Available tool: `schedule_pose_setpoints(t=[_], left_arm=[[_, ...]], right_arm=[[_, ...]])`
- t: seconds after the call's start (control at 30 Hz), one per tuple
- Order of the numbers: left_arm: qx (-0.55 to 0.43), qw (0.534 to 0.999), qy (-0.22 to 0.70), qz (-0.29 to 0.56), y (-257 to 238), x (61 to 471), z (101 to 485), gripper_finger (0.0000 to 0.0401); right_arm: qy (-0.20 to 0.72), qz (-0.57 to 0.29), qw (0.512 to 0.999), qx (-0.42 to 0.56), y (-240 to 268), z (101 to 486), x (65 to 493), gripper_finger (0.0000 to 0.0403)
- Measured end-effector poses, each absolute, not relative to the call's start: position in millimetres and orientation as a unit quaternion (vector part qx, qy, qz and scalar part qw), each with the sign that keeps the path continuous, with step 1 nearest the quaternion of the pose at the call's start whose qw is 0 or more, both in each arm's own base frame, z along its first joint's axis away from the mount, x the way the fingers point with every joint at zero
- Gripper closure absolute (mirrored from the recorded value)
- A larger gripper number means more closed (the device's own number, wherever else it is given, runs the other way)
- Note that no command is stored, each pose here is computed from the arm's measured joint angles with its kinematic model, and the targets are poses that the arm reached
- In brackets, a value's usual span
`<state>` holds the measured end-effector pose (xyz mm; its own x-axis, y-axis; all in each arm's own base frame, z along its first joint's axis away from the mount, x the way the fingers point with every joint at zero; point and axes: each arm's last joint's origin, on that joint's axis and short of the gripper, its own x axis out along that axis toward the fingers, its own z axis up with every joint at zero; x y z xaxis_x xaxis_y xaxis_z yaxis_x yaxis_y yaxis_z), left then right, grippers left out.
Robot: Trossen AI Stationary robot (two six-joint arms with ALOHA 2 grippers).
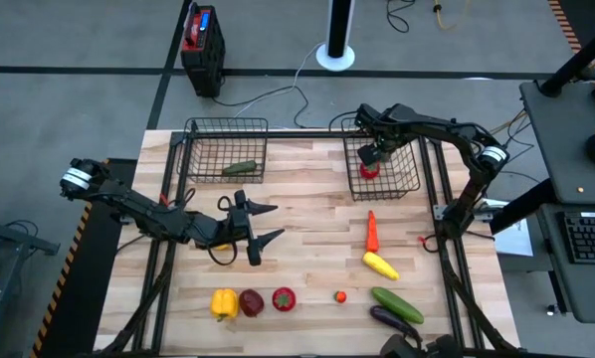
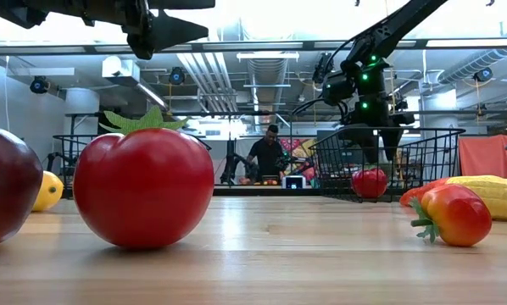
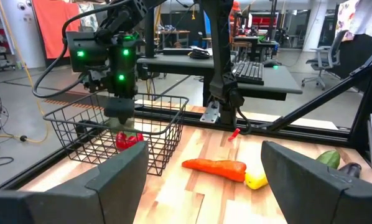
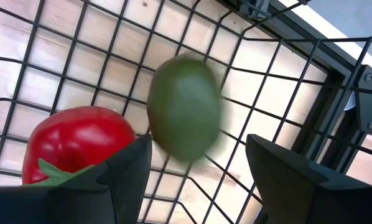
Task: Sort produce into baskets
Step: Put the green lime into the right black wire basket, then put the orange carrot into the left black wire basket
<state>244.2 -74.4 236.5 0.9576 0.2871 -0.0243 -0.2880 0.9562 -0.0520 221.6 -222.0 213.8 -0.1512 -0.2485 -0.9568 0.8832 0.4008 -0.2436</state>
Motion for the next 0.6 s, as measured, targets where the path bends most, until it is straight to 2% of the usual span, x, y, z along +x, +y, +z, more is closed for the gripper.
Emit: schedule_pose_setpoints(t=[0.6], left_arm=[[-0.029, 0.989, 0.023, 0.146, -74.3, 244.0, 233.1, 0.0108]], right_arm=[[0.584, -0.475, 0.603, 0.264, -221.0, 219.3, 220.5, 0.0143]])
